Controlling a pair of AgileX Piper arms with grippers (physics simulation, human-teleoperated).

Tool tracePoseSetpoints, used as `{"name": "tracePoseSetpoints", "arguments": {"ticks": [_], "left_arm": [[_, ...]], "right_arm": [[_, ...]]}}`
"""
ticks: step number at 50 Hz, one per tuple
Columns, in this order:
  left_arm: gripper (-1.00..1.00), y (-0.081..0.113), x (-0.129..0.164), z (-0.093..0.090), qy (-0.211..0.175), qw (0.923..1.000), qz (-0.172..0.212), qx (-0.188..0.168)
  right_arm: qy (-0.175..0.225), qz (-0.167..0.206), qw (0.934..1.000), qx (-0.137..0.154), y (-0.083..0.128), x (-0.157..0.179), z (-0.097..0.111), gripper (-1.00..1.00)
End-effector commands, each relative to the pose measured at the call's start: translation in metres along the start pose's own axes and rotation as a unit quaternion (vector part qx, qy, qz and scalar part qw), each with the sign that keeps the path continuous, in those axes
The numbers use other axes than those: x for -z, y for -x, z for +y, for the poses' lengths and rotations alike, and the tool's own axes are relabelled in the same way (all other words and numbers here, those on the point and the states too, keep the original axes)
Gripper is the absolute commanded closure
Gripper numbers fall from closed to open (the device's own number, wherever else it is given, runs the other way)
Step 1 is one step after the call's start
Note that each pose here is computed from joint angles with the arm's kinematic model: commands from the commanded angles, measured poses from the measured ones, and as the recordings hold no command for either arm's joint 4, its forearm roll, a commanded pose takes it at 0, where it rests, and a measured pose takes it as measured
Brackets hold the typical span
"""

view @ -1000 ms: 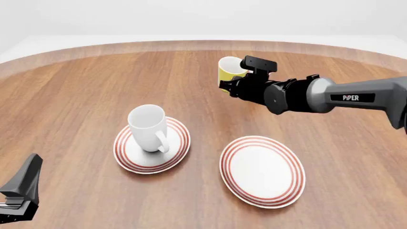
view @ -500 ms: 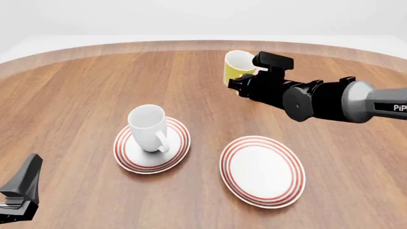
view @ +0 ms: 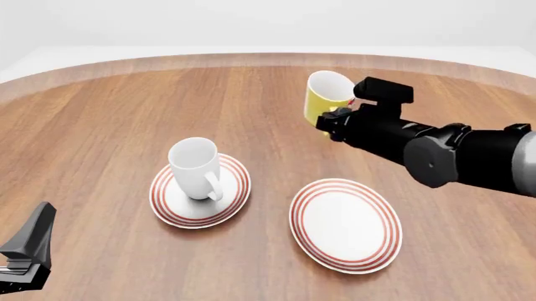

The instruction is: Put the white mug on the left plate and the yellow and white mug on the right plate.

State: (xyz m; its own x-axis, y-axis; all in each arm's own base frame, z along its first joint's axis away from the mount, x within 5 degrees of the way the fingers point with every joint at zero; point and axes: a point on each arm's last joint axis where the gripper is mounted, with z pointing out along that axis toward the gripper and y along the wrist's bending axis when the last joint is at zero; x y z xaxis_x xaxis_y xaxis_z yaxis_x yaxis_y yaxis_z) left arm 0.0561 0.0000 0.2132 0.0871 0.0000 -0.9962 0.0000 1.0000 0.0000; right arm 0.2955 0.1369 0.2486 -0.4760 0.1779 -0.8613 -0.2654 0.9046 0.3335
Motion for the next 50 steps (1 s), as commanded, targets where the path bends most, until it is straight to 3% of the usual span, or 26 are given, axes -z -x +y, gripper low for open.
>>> {"name": "tracePoseSetpoints", "arguments": {"ticks": [1,50], "left_arm": [[-1.00,0.000,0.000,0.000,0.000,1.0000,0.000,0.000],[-1.00,0.000,0.000,0.000,0.000,1.0000,0.000,0.000]], "right_arm": [[0.002,-0.005,1.0000,-0.001,-0.006,0.021,-0.003,1.00],[0.017,-0.007,0.9997,0.013,-0.038,0.103,-0.009,1.00]]}}
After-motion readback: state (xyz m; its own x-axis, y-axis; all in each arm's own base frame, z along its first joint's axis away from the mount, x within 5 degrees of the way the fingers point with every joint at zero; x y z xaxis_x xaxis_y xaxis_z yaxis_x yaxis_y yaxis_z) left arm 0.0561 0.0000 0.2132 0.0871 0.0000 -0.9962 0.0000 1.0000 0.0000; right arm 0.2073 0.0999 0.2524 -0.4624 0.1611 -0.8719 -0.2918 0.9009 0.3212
